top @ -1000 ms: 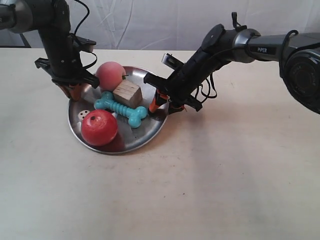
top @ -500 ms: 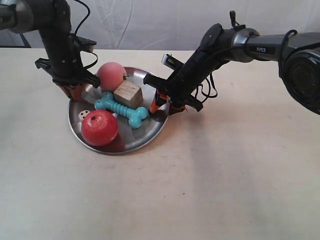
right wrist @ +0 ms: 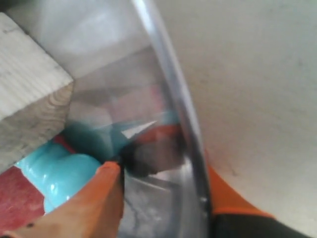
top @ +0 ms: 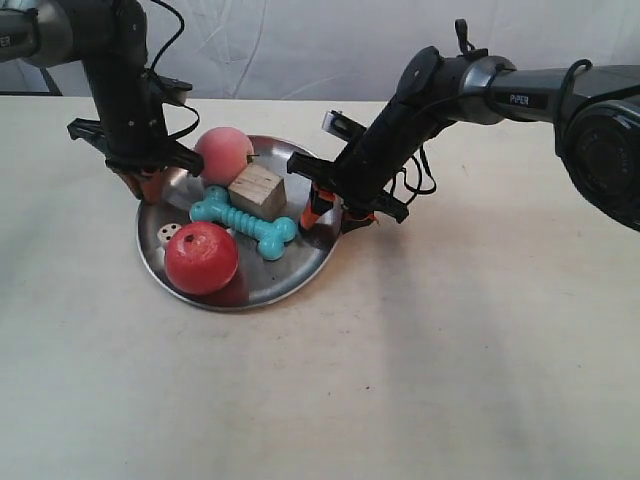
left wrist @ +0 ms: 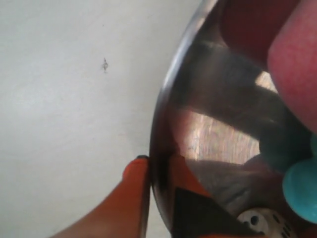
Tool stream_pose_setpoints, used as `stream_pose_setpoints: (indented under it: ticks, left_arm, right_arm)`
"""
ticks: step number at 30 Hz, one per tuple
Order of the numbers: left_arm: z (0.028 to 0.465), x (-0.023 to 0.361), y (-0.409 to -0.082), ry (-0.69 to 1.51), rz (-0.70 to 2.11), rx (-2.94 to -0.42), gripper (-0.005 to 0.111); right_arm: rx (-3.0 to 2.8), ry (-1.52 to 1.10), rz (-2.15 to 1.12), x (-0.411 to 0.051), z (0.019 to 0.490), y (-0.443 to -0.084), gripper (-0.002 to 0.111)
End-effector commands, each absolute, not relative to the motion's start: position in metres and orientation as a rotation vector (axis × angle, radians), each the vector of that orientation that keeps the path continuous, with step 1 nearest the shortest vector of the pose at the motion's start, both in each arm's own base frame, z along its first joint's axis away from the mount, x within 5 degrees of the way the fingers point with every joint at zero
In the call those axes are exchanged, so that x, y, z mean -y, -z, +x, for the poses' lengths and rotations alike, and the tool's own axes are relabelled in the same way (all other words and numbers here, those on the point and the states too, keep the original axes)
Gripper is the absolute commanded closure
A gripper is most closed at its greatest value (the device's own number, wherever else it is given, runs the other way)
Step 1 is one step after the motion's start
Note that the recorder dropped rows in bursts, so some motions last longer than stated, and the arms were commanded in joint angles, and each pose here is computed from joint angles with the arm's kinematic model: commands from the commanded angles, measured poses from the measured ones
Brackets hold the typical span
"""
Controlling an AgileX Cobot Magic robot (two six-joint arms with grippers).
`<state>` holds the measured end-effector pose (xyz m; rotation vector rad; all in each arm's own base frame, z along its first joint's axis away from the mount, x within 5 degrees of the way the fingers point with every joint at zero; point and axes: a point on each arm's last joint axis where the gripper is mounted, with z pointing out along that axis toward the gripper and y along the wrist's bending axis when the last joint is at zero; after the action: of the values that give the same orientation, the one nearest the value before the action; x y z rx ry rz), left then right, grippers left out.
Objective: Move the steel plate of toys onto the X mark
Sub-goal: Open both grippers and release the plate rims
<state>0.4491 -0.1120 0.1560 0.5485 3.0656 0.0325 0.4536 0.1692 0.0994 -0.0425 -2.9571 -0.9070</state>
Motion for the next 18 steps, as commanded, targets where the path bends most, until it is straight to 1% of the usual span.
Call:
stream_pose_setpoints:
  ticks: [1, 6, 8, 13, 18]
  left_arm:
    - [0.446, 0.123, -0.164, 0.077, 0.496, -3.069, 0.092]
    - [0.449, 0.111, -0.164, 0.08, 0.433, -3.078, 0.071]
    - [0.45, 0.108, -0.166, 0.08, 0.424, -3.076, 0.066]
    - [0.45, 0.105, -0.169, 0.081, 0.413, -3.071, 0.065]
    - [0.45, 0.102, -0.174, 0.028, 0.43, -3.054, 0.065]
  right_arm:
    - [2.987, 0.847, -0.019, -0.173, 0.453, -0.095, 0.072]
    - [2.99, 0.84, -0.015, -0.172, 0.453, -0.095, 0.072]
    - [2.99, 0.84, -0.015, -0.172, 0.453, -0.095, 0.072]
    - [2.995, 0.824, -0.004, -0.172, 0.453, -0.095, 0.072]
    - [3.07, 0.695, 0.063, -0.164, 0.454, -0.106, 0.072]
